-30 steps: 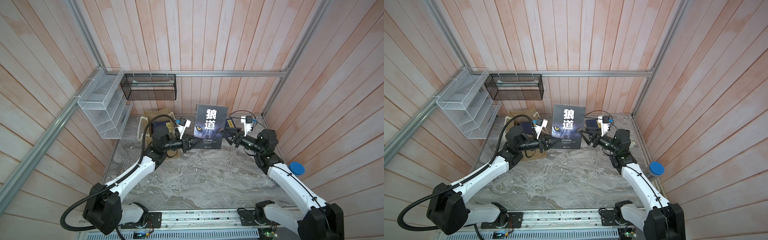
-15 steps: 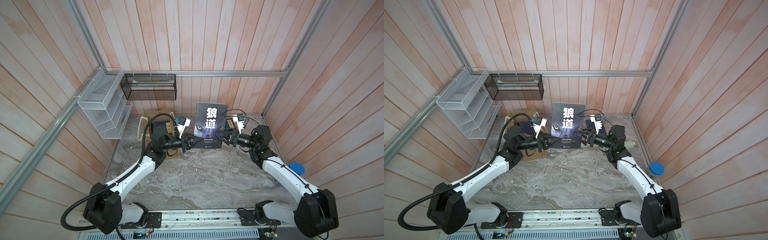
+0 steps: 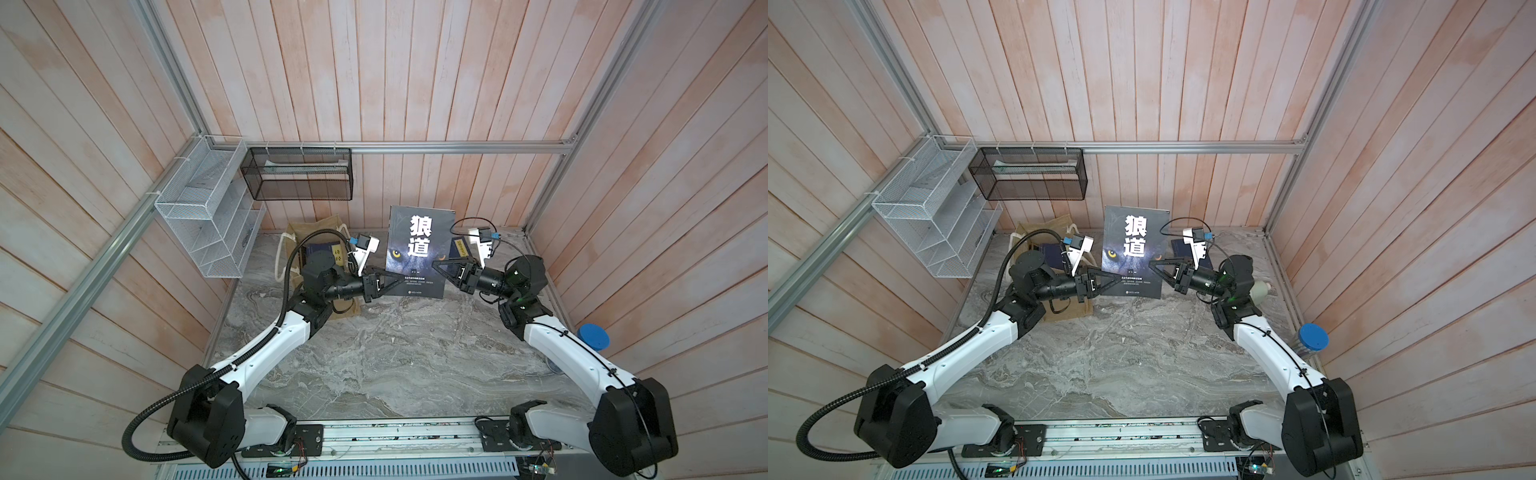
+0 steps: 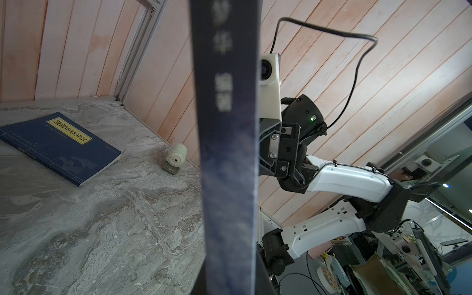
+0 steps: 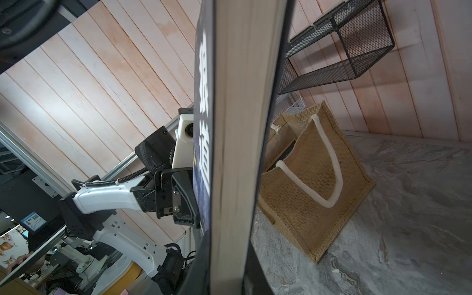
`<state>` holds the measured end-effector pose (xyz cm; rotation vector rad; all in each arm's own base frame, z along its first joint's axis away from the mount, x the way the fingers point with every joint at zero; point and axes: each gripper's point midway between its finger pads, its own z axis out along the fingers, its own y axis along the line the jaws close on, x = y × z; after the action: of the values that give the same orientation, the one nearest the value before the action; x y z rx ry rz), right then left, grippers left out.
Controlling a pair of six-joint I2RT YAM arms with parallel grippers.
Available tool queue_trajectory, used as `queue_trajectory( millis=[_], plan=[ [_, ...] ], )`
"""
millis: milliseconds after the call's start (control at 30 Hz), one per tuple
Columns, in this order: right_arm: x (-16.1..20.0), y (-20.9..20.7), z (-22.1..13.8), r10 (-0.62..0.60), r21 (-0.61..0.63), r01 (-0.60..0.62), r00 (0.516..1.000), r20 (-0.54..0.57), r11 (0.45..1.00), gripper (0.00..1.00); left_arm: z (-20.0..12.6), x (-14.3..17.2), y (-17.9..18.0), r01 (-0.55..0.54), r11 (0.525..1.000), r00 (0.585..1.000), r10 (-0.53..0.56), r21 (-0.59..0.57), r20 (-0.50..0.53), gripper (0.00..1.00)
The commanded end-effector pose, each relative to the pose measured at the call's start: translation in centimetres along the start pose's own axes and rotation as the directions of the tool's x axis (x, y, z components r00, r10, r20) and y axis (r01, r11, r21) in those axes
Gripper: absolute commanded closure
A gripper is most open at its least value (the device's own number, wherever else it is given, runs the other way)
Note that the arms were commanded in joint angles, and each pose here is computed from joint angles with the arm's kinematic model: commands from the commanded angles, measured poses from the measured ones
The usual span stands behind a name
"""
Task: Put the books into the canvas bag
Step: Pick up the book from the center of the board.
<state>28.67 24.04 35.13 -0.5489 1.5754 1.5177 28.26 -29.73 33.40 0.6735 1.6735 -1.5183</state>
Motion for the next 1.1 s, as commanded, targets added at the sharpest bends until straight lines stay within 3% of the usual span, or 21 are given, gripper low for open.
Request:
queue_trajectory(
  millis=[0, 67, 167, 200, 300, 367, 500, 633, 767, 867, 967, 1067],
  plan=[
    [0.6, 0.2, 0.5, -0.061, 0.038, 0.062, 0.998, -0.024, 0.997, 1.00, -0.5, -2.9, -1.7, -0.062, 0.997, 0.994, 0.059, 0.035, 0.092, 0.71],
    [1.3, 0.1, 1.1, -0.076, 0.053, 0.079, 0.995, -0.060, 0.995, 1.00, -0.7, -4.0, -2.3, -0.069, 0.996, 0.991, 0.063, 0.051, 0.118, 0.65],
    [2.0, 0.2, 1.6, -0.078, 0.052, 0.083, 0.993, -0.090, 0.995, 1.00, -0.8, -5.4, -3.1, -0.077, 0.994, 0.988, 0.066, 0.074, 0.139, 0.66],
    [2.1, 0.1, 1.7, -0.074, 0.053, 0.079, 0.993, -0.091, 0.995, 1.00, -0.8, -5.6, -3.2, -0.077, 0.994, 0.988, 0.066, 0.082, 0.138, 0.70],
    [1.9, -0.1, 1.9, -0.069, 0.071, 0.075, 0.994, -0.081, 0.995, 1.00, -0.8, -6.0, -3.4, -0.068, 0.994, 0.990, 0.057, 0.084, 0.129, 0.97],
    [1.6, -0.3, 2.0, -0.069, 0.090, 0.076, 0.995, -0.073, 0.993, 0.92, -1.3, -6.1, -3.4, -0.066, 0.996, 0.989, 0.057, 0.064, 0.135, 1.00],
    [1.3, -1.0, 2.9, -0.041, 0.117, 0.049, 0.996, -0.076, 0.992, 0.64, -2.5, -6.5, -2.7, -0.080, 0.995, 0.985, 0.087, -0.050, 0.148, 1.00],
    [1.5, -1.6, 4.9, -0.017, 0.118, 0.031, 0.993, -0.113, 0.993, 0.55, -4.3, -7.6, -1.7, -0.111, 0.960, 0.978, 0.151, -0.256, 0.142, 1.00],
    [1.5, -2.5, 7.8, -0.040, 0.153, 0.067, 0.984, -0.173, 0.986, 0.51, -8.0, -8.6, 0.2, -0.111, 0.841, 0.967, 0.216, -0.530, 0.139, 1.00],
    [1.7, -5.2, 9.8, -0.049, 0.280, 0.103, 0.980, -0.194, 0.954, 0.48, -11.8, -9.3, 1.8, -0.072, 0.687, 0.957, 0.252, -0.723, 0.144, 1.00],
    [2.4, -8.0, 12.0, 0.026, 0.340, 0.045, 0.979, -0.201, 0.939, 0.49, -15.2, -9.5, 2.3, -0.065, 0.547, 0.949, 0.291, -0.834, 0.117, 1.00],
    [2.8, -10.3, 14.6, 0.099, 0.408, 0.000, 0.970, -0.221, 0.913, 0.48, -17.6, -10.0, 1.7, -0.072, 0.462, 0.937, 0.336, -0.884, 0.100, 1.00]
  ],
)
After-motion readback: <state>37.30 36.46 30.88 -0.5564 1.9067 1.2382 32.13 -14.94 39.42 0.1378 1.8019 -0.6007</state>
